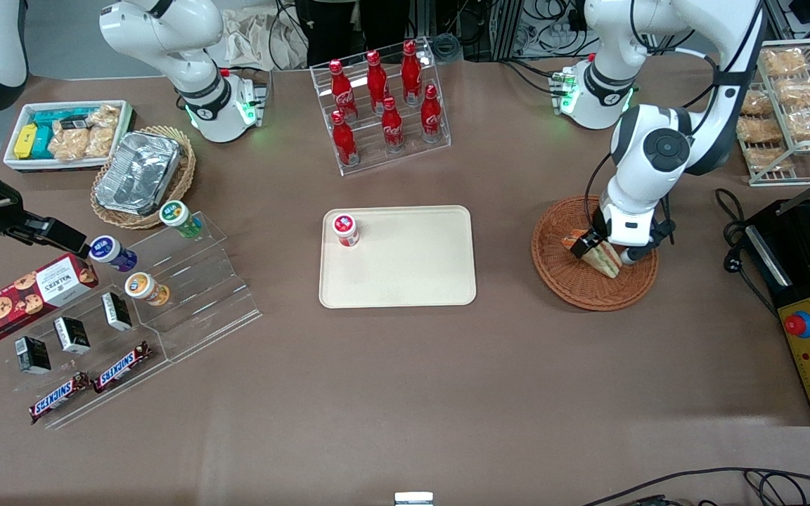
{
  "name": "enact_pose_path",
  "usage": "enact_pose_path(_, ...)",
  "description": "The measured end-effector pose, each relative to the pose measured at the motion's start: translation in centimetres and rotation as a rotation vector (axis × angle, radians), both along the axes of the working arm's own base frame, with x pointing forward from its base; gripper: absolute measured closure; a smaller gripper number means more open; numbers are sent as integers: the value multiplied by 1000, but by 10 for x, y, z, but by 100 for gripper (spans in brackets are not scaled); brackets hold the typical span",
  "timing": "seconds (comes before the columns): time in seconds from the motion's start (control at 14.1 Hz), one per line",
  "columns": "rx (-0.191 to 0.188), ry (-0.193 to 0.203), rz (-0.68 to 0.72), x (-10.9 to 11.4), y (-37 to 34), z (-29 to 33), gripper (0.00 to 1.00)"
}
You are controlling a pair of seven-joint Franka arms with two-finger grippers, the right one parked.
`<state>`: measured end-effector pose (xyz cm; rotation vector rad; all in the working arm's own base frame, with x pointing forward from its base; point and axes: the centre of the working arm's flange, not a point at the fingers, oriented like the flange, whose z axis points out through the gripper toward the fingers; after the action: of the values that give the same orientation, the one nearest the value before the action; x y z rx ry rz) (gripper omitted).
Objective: Place sandwich from basket to tray
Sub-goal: 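Close the left gripper on the sandwich end and lift it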
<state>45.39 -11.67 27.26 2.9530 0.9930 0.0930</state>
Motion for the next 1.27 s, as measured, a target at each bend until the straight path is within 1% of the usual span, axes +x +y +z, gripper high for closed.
enact_pose_path(0.14,-2,-2,5,-4,2,-7,2)
enact_pose_path(0.21,-2,1,7,-5,3,-10,5)
enact_pose_path(0.28,0,3,4,-5,3,-12,15)
enact_pose_path(0.35,3,3,-3,-5,3,-12,27)
enact_pose_path(0.57,8,-4,-7,-4,2,-11,57)
enact_pose_path(0.64,6,-11,5,-2,2,-9,63)
enact_pose_path(0.71,7,-12,17,0,2,-4,67)
enact_pose_path(0.78,16,4,23,4,2,6,69)
enact_pose_path(0.92,46,64,34,23,1,48,72)
enact_pose_path(0.99,58,83,39,37,-2,80,73)
enact_pose_path(1.06,64,88,43,50,-5,115,76)
enact_pose_path(1.2,64,70,30,68,-9,168,84)
enact_pose_path(1.27,63,62,9,73,-11,187,84)
